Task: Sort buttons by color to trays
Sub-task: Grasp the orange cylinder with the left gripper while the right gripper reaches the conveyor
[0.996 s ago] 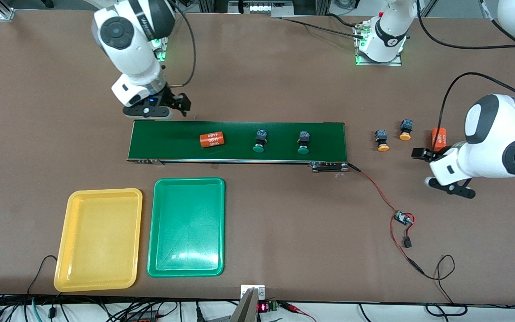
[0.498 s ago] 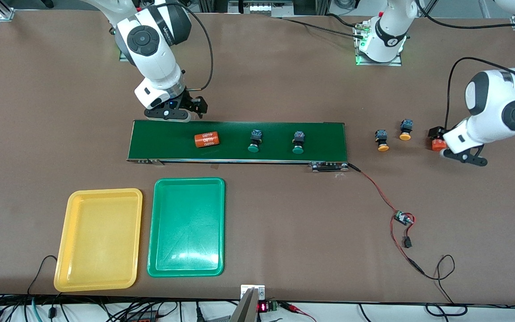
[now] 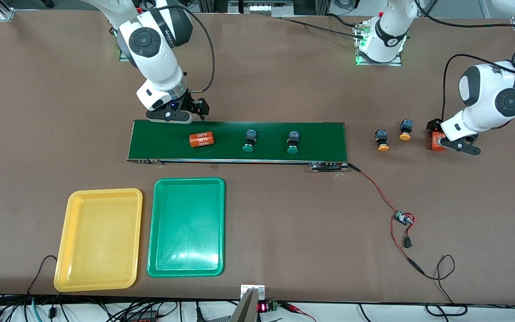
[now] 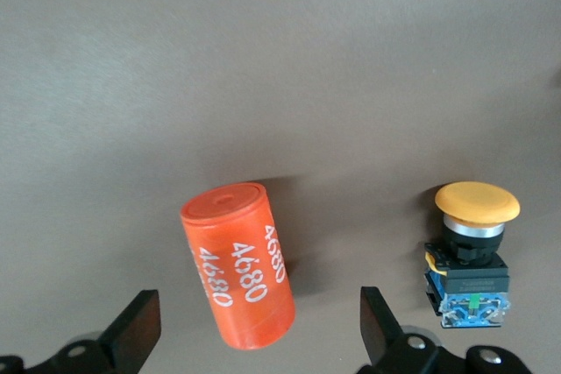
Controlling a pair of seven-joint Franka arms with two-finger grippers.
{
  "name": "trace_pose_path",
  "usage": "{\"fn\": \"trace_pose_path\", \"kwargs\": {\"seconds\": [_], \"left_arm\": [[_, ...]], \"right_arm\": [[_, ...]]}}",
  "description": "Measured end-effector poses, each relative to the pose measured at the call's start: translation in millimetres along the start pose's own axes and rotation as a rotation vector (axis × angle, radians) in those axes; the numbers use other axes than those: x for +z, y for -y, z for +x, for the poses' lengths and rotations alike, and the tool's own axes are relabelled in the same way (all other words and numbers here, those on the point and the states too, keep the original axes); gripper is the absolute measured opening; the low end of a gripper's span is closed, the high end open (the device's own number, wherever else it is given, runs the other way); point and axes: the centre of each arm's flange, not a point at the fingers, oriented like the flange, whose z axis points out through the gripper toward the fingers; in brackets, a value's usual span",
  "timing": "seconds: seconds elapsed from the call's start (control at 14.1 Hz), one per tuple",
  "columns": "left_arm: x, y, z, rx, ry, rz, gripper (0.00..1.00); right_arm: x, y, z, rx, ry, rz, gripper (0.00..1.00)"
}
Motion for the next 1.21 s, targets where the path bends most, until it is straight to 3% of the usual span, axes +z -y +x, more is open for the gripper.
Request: {"fn": "trace_pose_path", "kwargs": {"seconds": [0.5,0.78,1.21], "left_arm": [[50.4,13.0,-1.1,0.034,-0.051,0.007,0.96],[52.3,13.2,-1.6,0.036,-0.046,0.004,0.54],[7.4,8.5,22.8,0.09,-0.018,0.005,0.5]], "right_arm": [[5.8,12.2,1.3,-0.01,0.004,0.005,1.0],[12.0,19.7,10.7,-0.002,0.0,0.018,1.0],[26.2,24.8,18.3,0.018,0.017,0.013,1.0]]}}
